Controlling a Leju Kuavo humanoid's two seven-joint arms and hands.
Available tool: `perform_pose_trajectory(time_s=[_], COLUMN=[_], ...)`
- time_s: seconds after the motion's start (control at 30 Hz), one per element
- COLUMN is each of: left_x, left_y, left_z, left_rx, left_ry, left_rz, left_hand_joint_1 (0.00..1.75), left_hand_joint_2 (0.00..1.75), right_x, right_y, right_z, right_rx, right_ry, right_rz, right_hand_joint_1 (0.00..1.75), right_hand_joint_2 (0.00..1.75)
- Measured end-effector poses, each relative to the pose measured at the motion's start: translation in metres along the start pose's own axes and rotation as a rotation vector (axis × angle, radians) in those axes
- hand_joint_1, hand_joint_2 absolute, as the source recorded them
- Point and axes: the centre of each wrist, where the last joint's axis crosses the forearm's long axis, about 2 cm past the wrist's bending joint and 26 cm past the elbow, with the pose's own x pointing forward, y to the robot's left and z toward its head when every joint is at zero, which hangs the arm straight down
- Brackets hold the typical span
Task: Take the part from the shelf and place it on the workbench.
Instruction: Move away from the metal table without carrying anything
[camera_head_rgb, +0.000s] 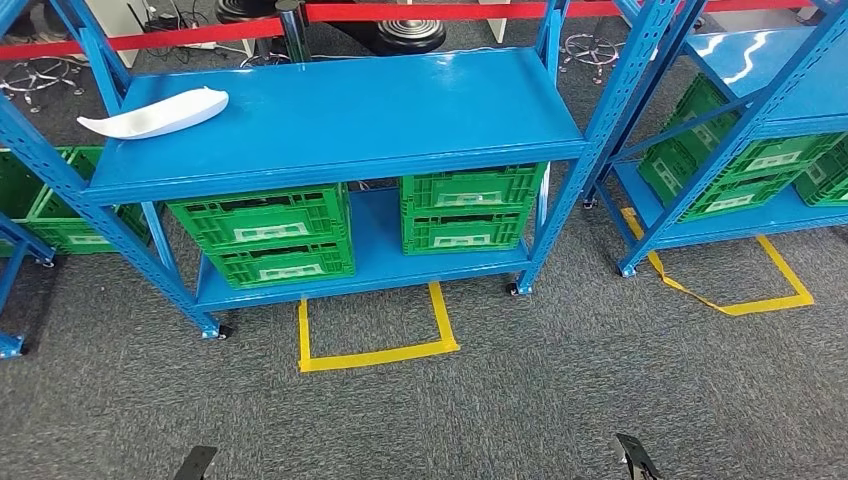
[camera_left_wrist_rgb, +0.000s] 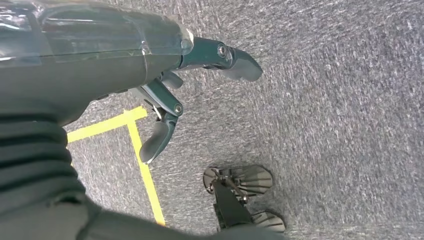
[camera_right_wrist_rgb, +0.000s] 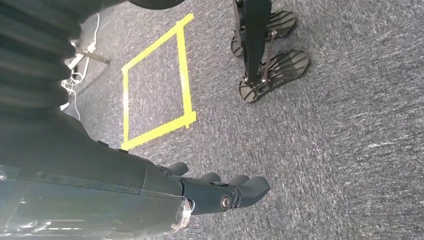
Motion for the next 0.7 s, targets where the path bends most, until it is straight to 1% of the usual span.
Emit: perform_pose_trajectory(time_s=[0.33, 0.7], left_x=[0.009, 0.0098], left_y=[-0.0013, -0.003], left_z=[-0.0028, -0.0039], left_rx=[0.041, 0.044], left_ry=[0.005, 0.023], left_rz=[-0.047, -0.068], left_hand_joint_1=[0.0, 0.0], left_hand_joint_2=[1.75, 1.75], right_x=[-0.001, -0.0024], right_y=[0.0015, 0.003], right_z=[-0.0002, -0.0004], right_rx=[0.005, 0.007], right_ry=[0.012, 0.02], right_rz=[0.035, 0.051], right_hand_joint_1=[0.0, 0.0], right_hand_joint_2=[1.75, 1.75])
